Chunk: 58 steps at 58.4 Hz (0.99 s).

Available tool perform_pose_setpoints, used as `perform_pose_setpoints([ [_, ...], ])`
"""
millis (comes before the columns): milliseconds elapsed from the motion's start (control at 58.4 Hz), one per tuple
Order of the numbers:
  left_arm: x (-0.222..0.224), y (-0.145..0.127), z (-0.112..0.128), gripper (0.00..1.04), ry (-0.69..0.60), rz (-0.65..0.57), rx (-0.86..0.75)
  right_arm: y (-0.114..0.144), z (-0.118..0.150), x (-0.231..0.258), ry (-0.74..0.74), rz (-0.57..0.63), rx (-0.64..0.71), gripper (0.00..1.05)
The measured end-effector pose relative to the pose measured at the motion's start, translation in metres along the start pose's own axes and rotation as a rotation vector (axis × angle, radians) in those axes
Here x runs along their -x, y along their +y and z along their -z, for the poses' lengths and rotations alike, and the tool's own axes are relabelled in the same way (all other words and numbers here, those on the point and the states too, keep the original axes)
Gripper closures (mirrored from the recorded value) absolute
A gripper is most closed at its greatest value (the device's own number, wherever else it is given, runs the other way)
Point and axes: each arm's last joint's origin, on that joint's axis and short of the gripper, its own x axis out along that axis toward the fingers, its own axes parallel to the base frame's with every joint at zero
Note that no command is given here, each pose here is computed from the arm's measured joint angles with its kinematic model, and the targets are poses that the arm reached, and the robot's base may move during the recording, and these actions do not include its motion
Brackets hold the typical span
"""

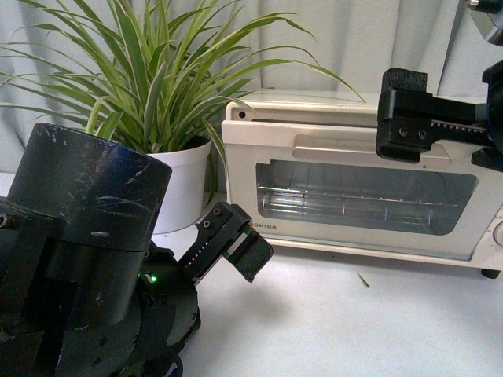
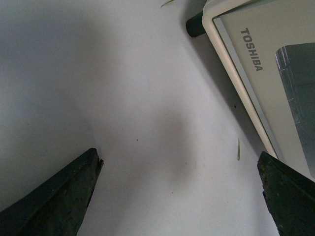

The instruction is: Open oven

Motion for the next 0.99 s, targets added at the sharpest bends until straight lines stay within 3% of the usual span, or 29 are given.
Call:
perform_pose_setpoints([
  [120,0.000,0.000,0.000,0.07,0.000,0.000,0.000,-0.003,0.024,0.005,0.013,-0.032,-0.004,0.09],
  [497,0.000,0.000,-0.001,0.07,-0.002,-0.005,0.001,-0.004,0.062,0.015,0.085,-0.105,0.028,0.09],
  [719,0.002,0.002,-0.003,0.07,-0.010,-0.020,-0.003,-0.011,0.066,0.030,0.068,-0.107,0.019,0.09],
  [993,0.006,0.007,-0.006,0.07,-0.022,-0.041,-0.009,-0.030,0.067,0.067,0.007,-0.156,-0.093,0.09],
])
